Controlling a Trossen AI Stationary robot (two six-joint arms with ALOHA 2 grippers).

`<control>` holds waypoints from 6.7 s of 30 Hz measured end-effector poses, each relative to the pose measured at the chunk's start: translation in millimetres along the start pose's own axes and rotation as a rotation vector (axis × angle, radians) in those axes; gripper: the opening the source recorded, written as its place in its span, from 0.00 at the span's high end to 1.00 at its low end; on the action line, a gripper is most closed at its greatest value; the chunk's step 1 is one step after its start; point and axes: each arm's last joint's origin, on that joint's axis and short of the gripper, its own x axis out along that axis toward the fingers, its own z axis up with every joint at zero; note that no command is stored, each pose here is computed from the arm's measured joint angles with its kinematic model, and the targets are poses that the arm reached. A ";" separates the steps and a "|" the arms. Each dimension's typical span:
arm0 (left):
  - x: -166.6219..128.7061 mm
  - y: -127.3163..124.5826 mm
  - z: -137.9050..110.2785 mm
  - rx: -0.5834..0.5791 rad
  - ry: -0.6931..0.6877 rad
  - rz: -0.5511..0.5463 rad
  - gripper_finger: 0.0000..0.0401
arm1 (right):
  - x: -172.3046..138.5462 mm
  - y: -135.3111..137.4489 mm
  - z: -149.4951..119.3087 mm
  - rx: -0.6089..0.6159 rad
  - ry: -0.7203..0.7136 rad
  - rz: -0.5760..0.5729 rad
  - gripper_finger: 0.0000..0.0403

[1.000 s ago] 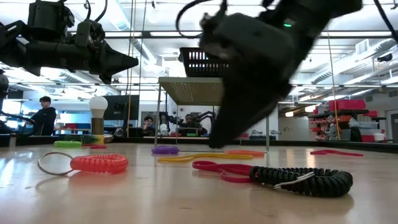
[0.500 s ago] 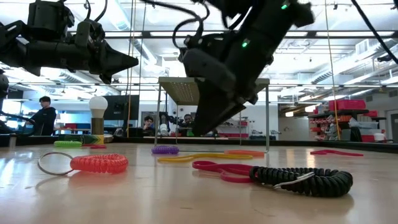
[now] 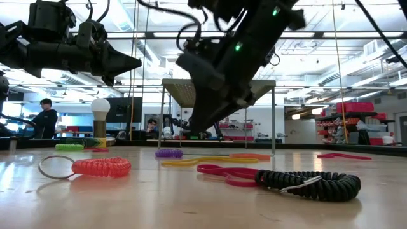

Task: Pick & Place Office Desk Supplies
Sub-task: Put the black spring keychain into the bottom black bin on the shelf

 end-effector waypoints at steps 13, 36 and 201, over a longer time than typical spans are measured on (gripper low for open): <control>0.0 0.0 0.0 0.000 0.000 0.000 0.95 | -25.9 14.4 3.2 -0.060 0.121 -0.027 0.78; 0.0 0.0 0.0 0.000 0.000 0.000 0.95 | -50.4 58.5 -26.3 -0.296 0.131 0.163 0.65; 0.0 0.0 0.1 0.000 0.000 0.000 0.95 | -258.5 -305.8 169.2 0.107 -0.166 -0.042 0.91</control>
